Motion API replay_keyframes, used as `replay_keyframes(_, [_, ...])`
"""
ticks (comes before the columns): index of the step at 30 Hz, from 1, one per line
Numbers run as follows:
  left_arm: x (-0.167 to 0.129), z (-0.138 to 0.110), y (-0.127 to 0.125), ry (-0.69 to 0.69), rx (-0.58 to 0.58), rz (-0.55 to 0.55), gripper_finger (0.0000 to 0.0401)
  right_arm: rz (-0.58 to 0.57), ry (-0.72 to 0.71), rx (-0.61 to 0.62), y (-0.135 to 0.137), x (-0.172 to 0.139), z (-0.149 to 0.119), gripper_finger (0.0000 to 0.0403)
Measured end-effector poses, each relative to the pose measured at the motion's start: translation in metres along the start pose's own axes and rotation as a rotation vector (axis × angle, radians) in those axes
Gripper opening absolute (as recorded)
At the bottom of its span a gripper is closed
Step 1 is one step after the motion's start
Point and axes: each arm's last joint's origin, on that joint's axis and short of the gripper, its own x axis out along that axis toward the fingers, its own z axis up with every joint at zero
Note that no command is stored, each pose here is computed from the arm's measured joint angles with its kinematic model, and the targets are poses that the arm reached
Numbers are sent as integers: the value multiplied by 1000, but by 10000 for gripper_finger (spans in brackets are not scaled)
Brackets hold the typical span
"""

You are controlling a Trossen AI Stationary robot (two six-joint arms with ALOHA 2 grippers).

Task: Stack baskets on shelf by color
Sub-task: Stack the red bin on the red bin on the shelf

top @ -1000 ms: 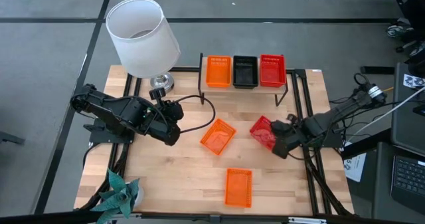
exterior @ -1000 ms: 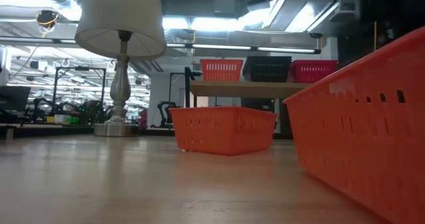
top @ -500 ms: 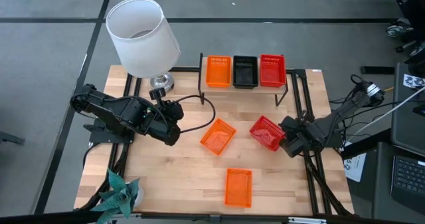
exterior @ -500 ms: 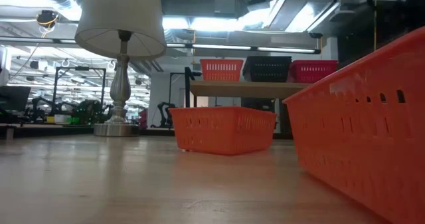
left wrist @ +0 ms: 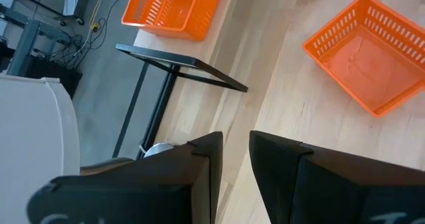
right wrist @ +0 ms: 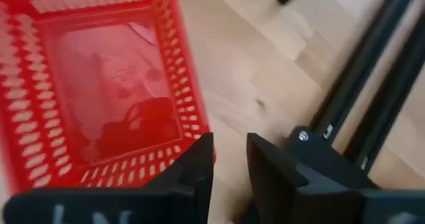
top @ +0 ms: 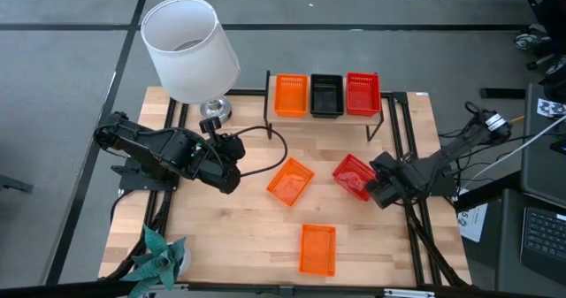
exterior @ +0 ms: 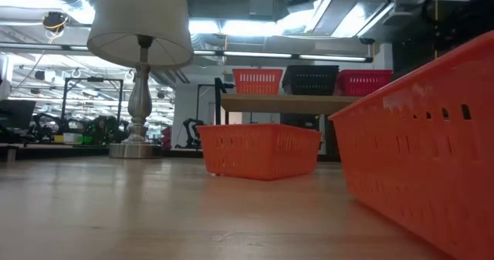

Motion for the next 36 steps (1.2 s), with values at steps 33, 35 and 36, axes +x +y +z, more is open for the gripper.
replay_keyframes(33, [1, 0, -1, 3, 3, 1, 69, 191, 136, -312, 77, 21, 44, 84])
replay_keyframes(35, [1, 0, -1, 3, 3, 2, 69, 244, 124, -465, 82, 14, 41, 84])
replay_keyframes(36, [1, 0, -1, 3, 3, 1, 69, 269, 115, -551, 84, 12, 39, 84])
